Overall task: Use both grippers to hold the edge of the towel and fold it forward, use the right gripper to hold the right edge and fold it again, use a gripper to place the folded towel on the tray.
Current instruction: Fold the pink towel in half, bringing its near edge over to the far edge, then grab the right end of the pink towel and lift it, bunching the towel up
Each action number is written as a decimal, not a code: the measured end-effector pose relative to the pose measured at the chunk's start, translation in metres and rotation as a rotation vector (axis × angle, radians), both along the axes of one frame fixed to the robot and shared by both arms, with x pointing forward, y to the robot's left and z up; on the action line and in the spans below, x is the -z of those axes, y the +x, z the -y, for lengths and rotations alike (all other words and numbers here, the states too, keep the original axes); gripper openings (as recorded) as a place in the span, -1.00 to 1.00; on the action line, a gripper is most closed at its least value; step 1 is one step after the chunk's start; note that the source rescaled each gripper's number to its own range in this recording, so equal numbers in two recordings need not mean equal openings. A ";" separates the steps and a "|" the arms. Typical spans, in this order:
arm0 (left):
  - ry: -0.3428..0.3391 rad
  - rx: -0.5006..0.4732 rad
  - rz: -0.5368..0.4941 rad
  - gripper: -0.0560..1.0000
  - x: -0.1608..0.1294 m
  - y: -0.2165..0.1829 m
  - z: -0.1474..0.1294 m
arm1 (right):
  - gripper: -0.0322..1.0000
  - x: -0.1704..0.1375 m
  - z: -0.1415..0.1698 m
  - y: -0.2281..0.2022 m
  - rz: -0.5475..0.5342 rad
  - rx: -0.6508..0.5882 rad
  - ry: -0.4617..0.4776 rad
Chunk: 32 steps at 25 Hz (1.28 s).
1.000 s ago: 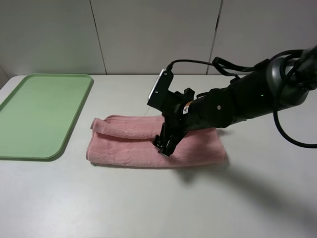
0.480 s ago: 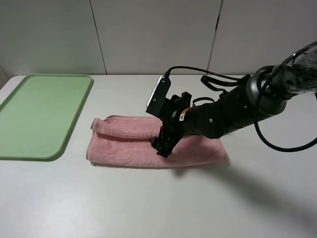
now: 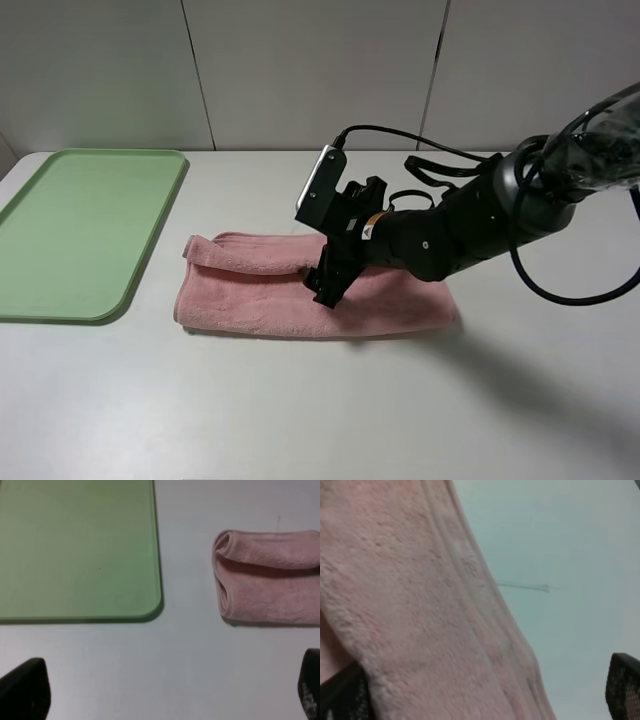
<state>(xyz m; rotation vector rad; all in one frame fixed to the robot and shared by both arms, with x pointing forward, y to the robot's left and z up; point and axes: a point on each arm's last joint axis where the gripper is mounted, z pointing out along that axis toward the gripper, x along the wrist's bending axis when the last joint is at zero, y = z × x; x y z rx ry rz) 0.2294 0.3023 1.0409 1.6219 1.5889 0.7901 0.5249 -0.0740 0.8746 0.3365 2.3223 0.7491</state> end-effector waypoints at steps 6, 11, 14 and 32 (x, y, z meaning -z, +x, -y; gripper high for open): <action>0.000 0.000 0.000 1.00 0.000 0.000 0.000 | 1.00 -0.011 0.010 0.024 0.061 0.037 0.005; 0.000 0.000 0.000 1.00 0.000 0.000 0.000 | 1.00 -0.031 0.008 0.049 0.111 0.055 0.036; 0.000 0.000 0.000 1.00 0.000 0.000 0.000 | 1.00 -0.039 0.003 0.056 0.112 0.050 0.044; 0.000 0.000 0.000 1.00 0.000 0.000 0.000 | 1.00 -0.072 0.016 0.029 -0.260 0.339 0.318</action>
